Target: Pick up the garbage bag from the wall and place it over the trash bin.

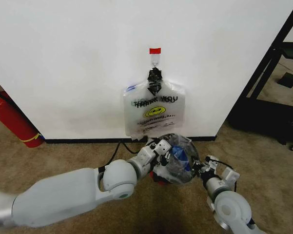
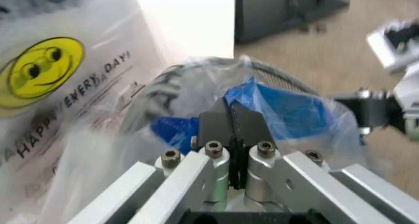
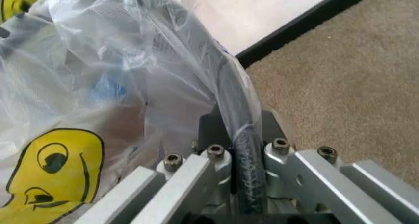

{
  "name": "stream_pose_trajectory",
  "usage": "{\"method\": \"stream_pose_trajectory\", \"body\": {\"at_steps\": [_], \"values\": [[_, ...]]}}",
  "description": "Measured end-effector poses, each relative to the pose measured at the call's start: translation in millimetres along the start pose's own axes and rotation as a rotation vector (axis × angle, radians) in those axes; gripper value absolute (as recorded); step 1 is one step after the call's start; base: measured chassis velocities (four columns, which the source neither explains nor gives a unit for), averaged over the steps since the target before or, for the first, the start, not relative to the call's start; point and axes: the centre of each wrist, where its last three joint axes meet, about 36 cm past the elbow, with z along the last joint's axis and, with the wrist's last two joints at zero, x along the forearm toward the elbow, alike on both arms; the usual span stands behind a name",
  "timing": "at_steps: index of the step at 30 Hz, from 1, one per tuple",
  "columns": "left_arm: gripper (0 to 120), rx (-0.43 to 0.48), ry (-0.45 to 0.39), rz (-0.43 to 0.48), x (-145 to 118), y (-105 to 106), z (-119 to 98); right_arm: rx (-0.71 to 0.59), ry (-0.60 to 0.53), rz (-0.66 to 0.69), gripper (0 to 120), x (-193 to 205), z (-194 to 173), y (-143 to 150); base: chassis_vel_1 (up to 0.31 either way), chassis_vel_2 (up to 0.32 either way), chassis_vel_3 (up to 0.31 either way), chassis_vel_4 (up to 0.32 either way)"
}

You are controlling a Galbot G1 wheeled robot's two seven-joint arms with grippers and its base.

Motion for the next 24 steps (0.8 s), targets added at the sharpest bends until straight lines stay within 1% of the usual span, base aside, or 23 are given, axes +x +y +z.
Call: {"method": "stream_pose_trajectory", "body": {"at_steps": [1,6,7,9,10,16,19,20,22,24], "values": [[0,0.000,0.000,0.000,0,0,0,0.000,0.000,0.000,0,0,0,0,0.000,0.000,0.000,0.000],[0,0.129,-0.046,-0.037,16,4,9,-0.034,0.001,0.014,0,2,-8,-1,0.000,0.000,0.000,0.000],[0,0.129,-0.046,-0.037,16,4,9,-0.034,0.001,0.014,0,2,-8,-1,0.000,0.000,0.000,0.000],[0,0.195,-0.071,-0.068,24,6,18,-0.059,0.004,0.024,0,2,-13,-1,0.000,0.000,0.000,0.000],[0,0.206,-0.077,-0.078,26,7,20,-0.066,0.003,0.027,0,1,-14,-1,0.000,0.000,0.000,0.000],[0,0.233,-0.095,-0.115,37,8,30,-0.095,0.001,0.048,0,0,-20,-3,0.000,0.000,0.000,0.000],[0,0.240,-0.098,-0.130,40,7,38,-0.110,-0.001,0.065,0,0,-23,-4,0.000,0.000,0.000,0.000],[0,0.245,-0.095,-0.141,43,6,46,-0.119,-0.002,0.068,0,0,-25,-3,0.000,0.000,0.000,0.000],[0,0.246,-0.093,-0.145,44,6,50,-0.124,-0.002,0.069,0,0,-25,-3,0.000,0.000,0.000,0.000],[0,0.244,-0.086,-0.155,47,2,63,-0.134,-0.003,0.068,0,2,-28,-1,0.000,0.000,0.000,0.000]]}}
